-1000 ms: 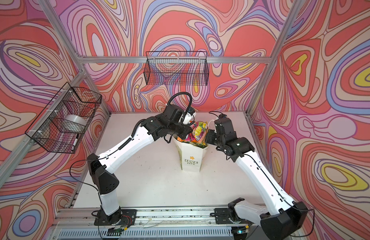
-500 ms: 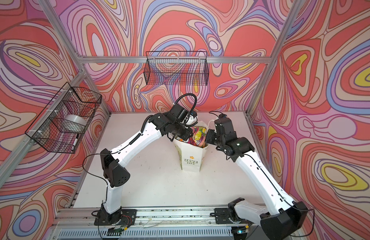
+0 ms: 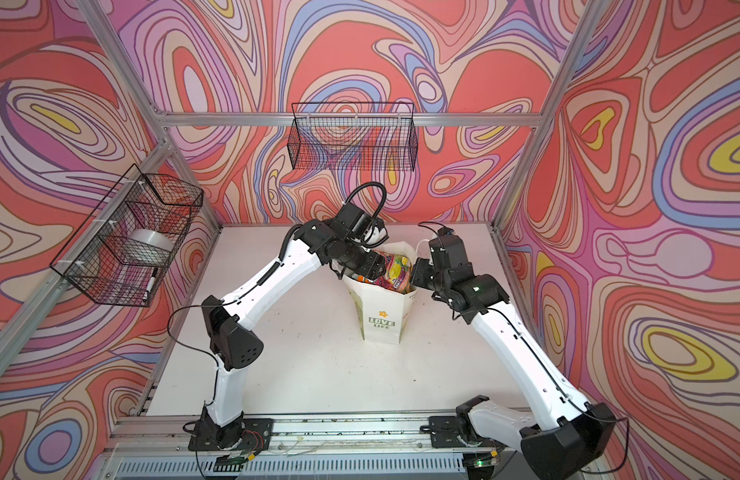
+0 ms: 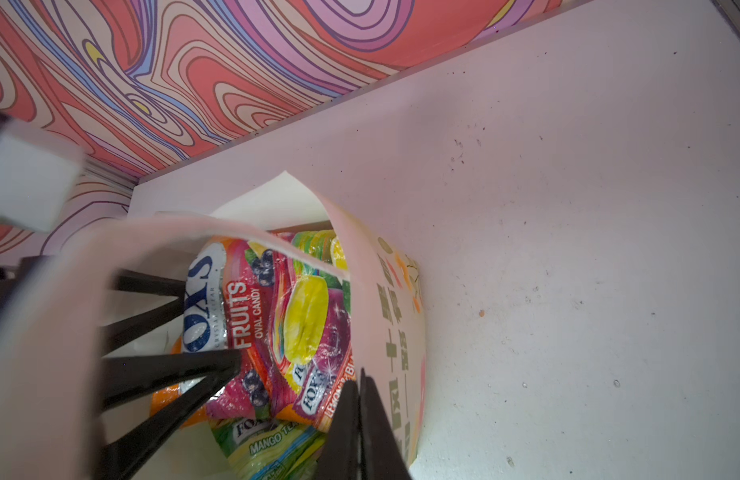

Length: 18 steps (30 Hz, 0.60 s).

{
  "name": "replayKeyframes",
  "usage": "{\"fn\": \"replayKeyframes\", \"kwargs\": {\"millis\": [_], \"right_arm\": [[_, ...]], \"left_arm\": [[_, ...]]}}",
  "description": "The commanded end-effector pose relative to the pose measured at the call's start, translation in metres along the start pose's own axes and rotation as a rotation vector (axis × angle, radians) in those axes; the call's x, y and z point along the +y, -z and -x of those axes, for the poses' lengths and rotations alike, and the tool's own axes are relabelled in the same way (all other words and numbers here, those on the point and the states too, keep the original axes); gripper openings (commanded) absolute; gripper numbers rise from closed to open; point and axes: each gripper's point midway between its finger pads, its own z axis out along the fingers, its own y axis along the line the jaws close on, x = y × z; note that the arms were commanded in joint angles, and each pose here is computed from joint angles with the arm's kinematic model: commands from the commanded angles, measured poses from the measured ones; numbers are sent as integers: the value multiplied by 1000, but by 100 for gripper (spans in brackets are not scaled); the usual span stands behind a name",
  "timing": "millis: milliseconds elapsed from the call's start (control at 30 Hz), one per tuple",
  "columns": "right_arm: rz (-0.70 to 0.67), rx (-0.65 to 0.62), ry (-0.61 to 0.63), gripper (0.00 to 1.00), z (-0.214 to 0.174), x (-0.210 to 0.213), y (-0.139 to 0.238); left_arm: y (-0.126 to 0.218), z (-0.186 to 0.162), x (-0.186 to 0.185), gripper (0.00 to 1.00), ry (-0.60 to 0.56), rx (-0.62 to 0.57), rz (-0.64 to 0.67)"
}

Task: Place the snacks into the paper bag
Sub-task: 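Lower the FOX'S FRUITS bag into the paper bag and open the left gripper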

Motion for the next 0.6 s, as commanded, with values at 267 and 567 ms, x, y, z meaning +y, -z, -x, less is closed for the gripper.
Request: {"fn": "replayKeyframes", "kwargs": {"millis": [267, 567], "right_arm": [[32, -18, -3, 0, 4, 7, 5], [31, -17, -5, 0, 3, 7, 6]], "left_arm": [[47, 30, -44, 71, -13, -130, -140], [-13, 17, -38, 71, 9, -31, -116]]}}
